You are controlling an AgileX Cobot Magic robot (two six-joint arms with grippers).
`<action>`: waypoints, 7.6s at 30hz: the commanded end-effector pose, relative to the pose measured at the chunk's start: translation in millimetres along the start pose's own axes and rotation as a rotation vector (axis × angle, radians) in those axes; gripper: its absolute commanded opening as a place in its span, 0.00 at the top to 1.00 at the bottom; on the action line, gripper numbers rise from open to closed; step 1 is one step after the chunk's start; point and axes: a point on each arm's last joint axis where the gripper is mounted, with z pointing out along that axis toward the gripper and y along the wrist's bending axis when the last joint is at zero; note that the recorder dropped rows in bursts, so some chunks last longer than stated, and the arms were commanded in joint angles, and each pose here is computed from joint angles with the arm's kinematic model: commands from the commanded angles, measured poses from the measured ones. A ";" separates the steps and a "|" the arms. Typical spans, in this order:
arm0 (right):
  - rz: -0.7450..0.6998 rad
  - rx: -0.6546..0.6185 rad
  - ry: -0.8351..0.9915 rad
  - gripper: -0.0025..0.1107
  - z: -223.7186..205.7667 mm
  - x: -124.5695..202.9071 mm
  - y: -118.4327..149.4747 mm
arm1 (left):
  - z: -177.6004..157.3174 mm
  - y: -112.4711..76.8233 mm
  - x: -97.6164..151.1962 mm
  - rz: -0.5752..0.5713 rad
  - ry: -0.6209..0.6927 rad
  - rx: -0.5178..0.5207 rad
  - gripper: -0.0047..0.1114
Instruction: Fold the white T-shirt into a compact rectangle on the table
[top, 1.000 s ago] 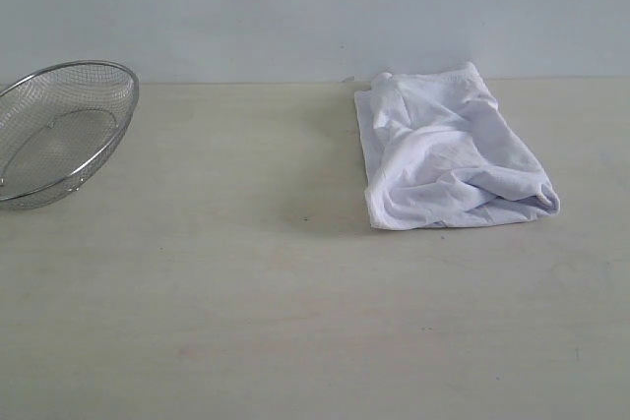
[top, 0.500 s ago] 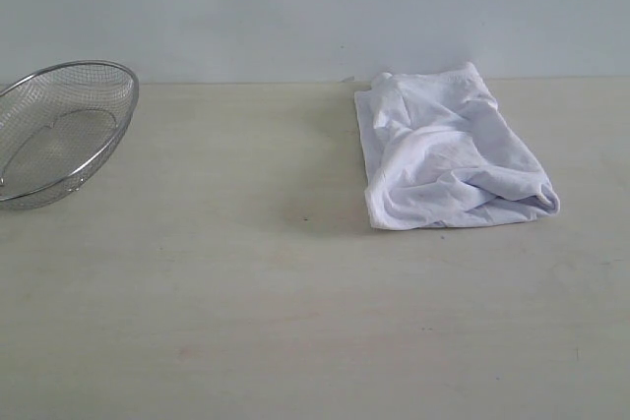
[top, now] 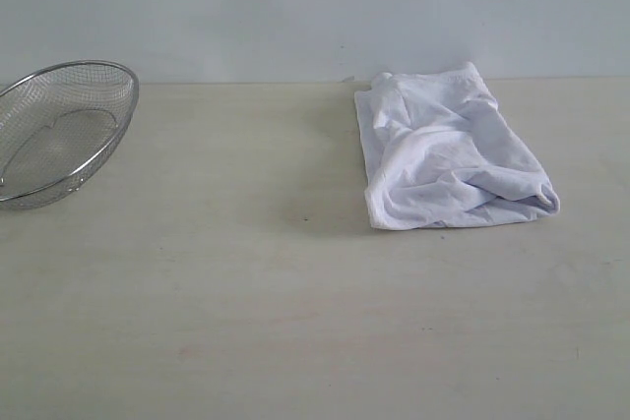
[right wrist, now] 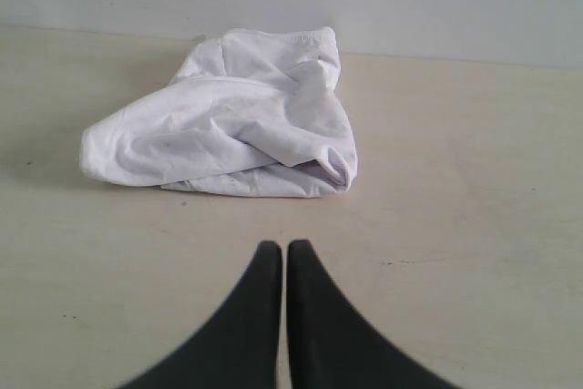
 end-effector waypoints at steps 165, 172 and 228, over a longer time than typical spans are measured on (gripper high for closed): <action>-0.053 -0.068 0.564 0.98 298.4 -116.6 28.9 | 330.3 -244.7 -82.2 0.448 0.166 0.558 0.92; -0.015 0.000 0.679 0.98 339.3 -103.9 -8.3 | 346.6 -262.2 -46.9 0.460 0.372 0.530 0.92; 0.002 -0.099 1.077 0.98 365.8 -46.3 -61.0 | 346.6 -277.0 69.4 0.566 0.736 0.648 0.92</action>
